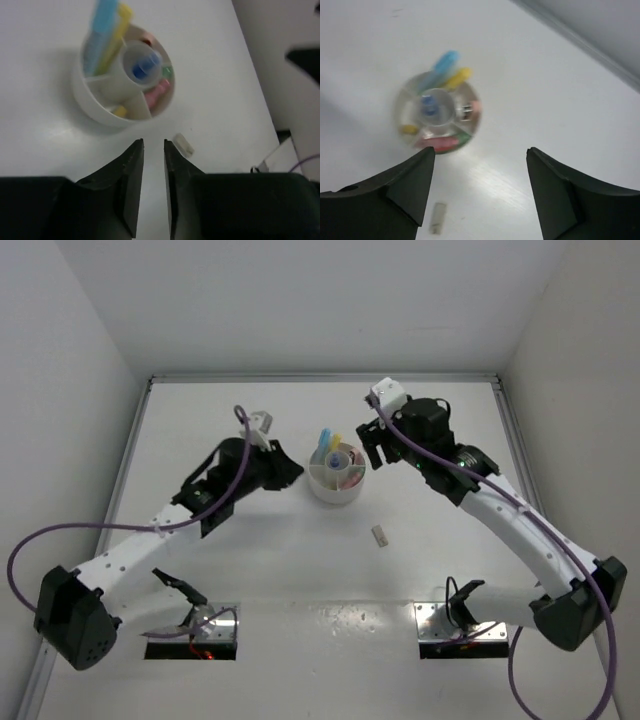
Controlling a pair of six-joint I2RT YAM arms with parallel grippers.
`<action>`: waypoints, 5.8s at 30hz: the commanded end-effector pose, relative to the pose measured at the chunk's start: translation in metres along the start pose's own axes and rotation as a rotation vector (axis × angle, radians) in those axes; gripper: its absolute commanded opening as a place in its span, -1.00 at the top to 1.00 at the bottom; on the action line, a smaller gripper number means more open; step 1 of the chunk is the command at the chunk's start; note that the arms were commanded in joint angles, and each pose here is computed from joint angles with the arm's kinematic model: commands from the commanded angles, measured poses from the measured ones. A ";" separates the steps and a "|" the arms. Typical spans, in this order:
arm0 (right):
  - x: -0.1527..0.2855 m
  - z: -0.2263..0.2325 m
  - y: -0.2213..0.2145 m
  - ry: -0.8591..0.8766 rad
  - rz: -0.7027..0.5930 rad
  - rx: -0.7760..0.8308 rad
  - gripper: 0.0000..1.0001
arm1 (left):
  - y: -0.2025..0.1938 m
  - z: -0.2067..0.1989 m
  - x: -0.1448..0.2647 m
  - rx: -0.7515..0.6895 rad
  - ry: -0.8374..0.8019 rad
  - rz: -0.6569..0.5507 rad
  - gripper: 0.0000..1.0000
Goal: Sort the stationery into containers
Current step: Place the stationery in the storage box, then pick up the stationery from the center of the board, then place the stationery in the storage box, then reset both arms
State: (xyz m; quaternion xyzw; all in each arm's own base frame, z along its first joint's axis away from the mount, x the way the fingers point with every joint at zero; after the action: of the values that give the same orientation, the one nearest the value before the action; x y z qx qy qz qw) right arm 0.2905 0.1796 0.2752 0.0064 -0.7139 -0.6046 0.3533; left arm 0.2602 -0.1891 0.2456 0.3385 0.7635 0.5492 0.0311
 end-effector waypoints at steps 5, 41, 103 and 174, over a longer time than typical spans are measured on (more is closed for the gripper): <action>0.009 -0.096 -0.028 -0.677 -0.081 -0.018 -0.57 | -0.075 -0.106 -0.024 0.254 -0.040 0.090 -0.49; 0.065 -0.131 -0.018 -0.750 -0.292 -0.202 0.71 | -0.211 -0.154 -0.162 0.297 0.497 0.565 -0.22; 0.064 -0.120 -0.031 -0.659 -0.320 -0.209 0.73 | -0.003 0.006 -0.063 0.448 0.391 0.066 1.00; 0.026 -0.085 -0.048 -0.332 -0.138 -0.151 -0.86 | 0.052 0.066 0.043 -0.368 0.646 -0.147 -1.00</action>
State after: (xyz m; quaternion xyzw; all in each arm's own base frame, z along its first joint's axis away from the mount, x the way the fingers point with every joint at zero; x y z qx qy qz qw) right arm 0.2909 0.0697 0.2393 -0.0956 -0.7307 -0.6571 0.1585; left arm 0.2826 -0.1309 0.2889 0.1198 0.6811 0.7195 -0.0633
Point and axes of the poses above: each gripper's point midway between its finger pads, its own x axis back along the fingers, its own z axis along the line the jaws close on, y = z × x, the point moved 5 cm from there along x, back along the fingers, and after that the axes turned 9 degrees about -x, right-handed, at the moved point
